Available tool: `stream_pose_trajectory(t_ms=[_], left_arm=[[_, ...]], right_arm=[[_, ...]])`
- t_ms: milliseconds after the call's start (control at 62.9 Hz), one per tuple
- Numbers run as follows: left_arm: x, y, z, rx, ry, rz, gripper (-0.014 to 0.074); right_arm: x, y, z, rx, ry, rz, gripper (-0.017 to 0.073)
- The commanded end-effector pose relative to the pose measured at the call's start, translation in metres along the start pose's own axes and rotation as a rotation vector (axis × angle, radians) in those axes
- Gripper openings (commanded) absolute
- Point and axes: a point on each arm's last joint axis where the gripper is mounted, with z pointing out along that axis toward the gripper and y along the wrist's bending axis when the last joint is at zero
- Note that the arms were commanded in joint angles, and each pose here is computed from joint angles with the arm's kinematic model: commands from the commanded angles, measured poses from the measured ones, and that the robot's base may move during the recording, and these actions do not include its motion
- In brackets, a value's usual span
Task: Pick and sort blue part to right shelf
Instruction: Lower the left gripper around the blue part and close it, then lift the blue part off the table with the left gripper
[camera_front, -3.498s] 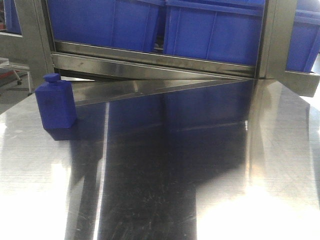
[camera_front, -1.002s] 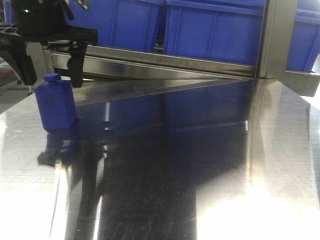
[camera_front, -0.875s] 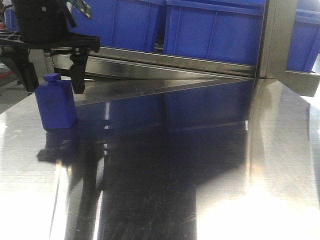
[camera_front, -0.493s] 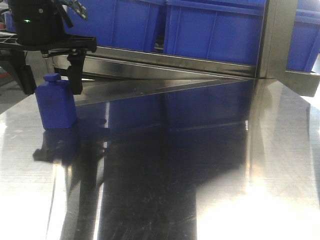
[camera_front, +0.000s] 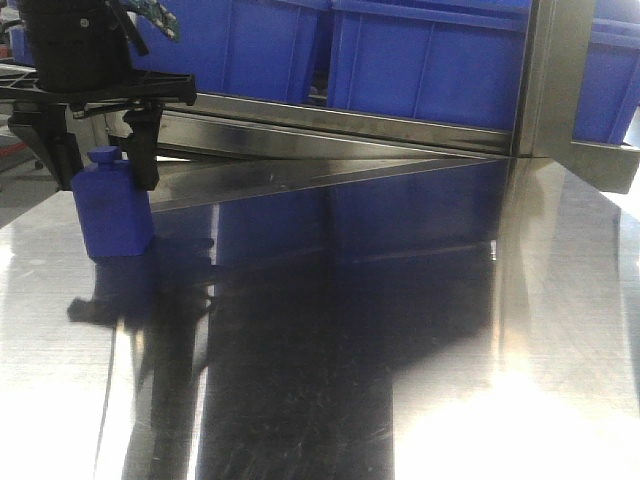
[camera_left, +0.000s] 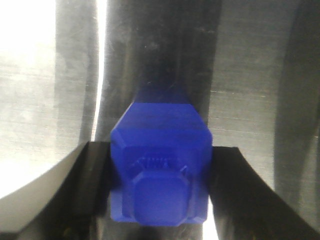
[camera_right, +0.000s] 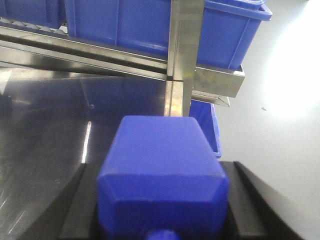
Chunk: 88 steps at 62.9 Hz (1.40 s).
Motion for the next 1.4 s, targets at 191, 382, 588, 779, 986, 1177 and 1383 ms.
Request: stream_pose_trajectory(t_ms=[191,382,588,779,986,1177,1383], left_arm=[[0.002,0.001,-0.035,0.068,-0.056,-0.026,0.03],[0.013,-0.003,-0.072,0.197,-0.103,0.119,0.03],[0.035,-0.003,-0.103,0.323,-0.186,0.29,0.03],[0.06,0.007,-0.116,0.377,-0.384,0.319,0.03],[0.085,0.024,-0.125,0.382,-0.601,0.273,0.03],[0.108,0.038,-0.128,0.387,-0.764,0.232,0.03],[0.129,0.063,-0.13,0.338,-0.921,0.187,0.03]], right_arm=[[-0.019,-0.001,-0.004,0.013,-0.125,-0.016,0.0298],[-0.019,-0.001,-0.004,0.013,-0.125,-0.016,0.0298],[-0.019,-0.001,-0.004,0.013,-0.125,-0.016,0.0298],[-0.019,-0.001,-0.004,0.013,-0.125,-0.016,0.0298],[-0.019,-0.001,-0.004,0.013,-0.125,-0.016,0.0298],[-0.019,-0.001,-0.004,0.013,-0.125,-0.016,0.0298],[-0.019,-0.001,-0.004,0.013,-0.125,-0.016,0.0298]])
